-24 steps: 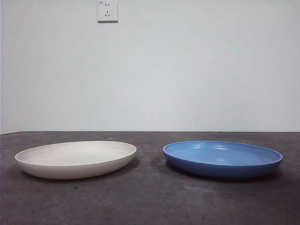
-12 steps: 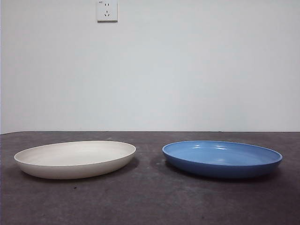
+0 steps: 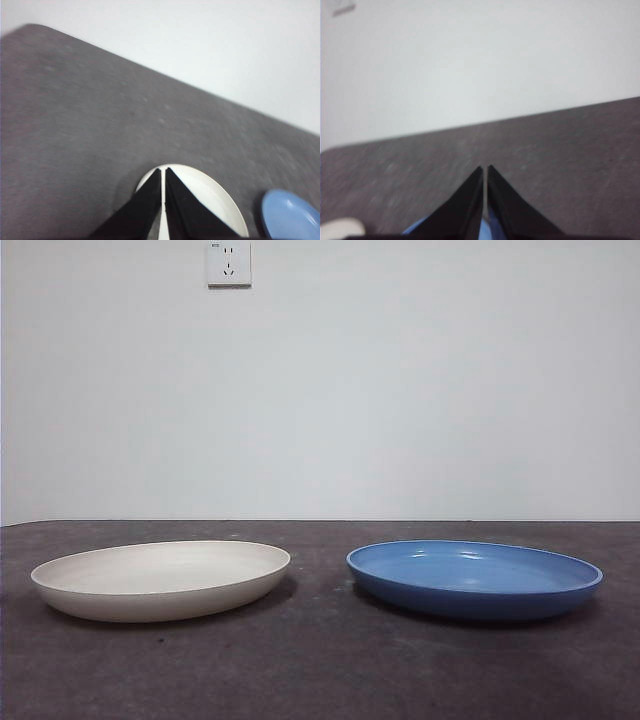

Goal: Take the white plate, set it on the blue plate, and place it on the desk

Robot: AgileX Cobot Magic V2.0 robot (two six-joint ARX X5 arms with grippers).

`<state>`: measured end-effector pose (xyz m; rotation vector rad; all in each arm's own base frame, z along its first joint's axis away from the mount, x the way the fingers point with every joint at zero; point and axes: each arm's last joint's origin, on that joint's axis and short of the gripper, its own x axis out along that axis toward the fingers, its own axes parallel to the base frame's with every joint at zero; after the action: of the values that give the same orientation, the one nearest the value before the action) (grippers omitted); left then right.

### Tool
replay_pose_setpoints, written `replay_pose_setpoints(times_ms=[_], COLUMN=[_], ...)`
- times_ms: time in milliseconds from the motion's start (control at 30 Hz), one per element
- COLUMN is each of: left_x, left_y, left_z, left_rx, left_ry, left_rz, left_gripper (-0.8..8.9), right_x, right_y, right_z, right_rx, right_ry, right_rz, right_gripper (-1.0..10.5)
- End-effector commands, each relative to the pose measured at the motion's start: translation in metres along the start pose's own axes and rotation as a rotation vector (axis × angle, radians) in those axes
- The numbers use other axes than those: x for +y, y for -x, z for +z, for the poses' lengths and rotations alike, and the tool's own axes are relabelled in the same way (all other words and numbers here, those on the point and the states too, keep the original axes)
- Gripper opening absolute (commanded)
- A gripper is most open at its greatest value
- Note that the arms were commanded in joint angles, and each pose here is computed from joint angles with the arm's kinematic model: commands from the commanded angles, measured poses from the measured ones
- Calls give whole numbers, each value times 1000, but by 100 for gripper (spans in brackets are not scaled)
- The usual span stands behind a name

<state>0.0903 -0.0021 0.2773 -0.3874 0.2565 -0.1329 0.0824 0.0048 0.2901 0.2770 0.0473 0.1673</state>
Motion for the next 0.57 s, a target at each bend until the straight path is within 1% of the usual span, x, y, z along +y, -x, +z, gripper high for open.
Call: replay_pose_setpoints(times_ms=[33, 200, 333, 400, 567], left_x=[-8, -19, -29, -34, -45], left_y=[-4, -14, -19, -20, -24], left_z=[18, 42, 58, 64, 72], left_rx=[68, 214, 320, 371, 497], left_ry=[-104, -157, -185, -206, -252], left_rz=[-58, -158, -239, -280, -352], left_gripper=[10, 10, 10, 10, 10], right_x=[7, 16, 22, 24, 28], right_y=[-6, -21, -32, -36, -43], right_z=[22, 48, 62, 67, 71], right_rx=[93, 308, 465, 522, 619], right_ry=[73, 104, 82, 82, 99], right_rz=[48, 155, 266, 306, 337], right_gripper=[8, 8, 8, 8, 8])
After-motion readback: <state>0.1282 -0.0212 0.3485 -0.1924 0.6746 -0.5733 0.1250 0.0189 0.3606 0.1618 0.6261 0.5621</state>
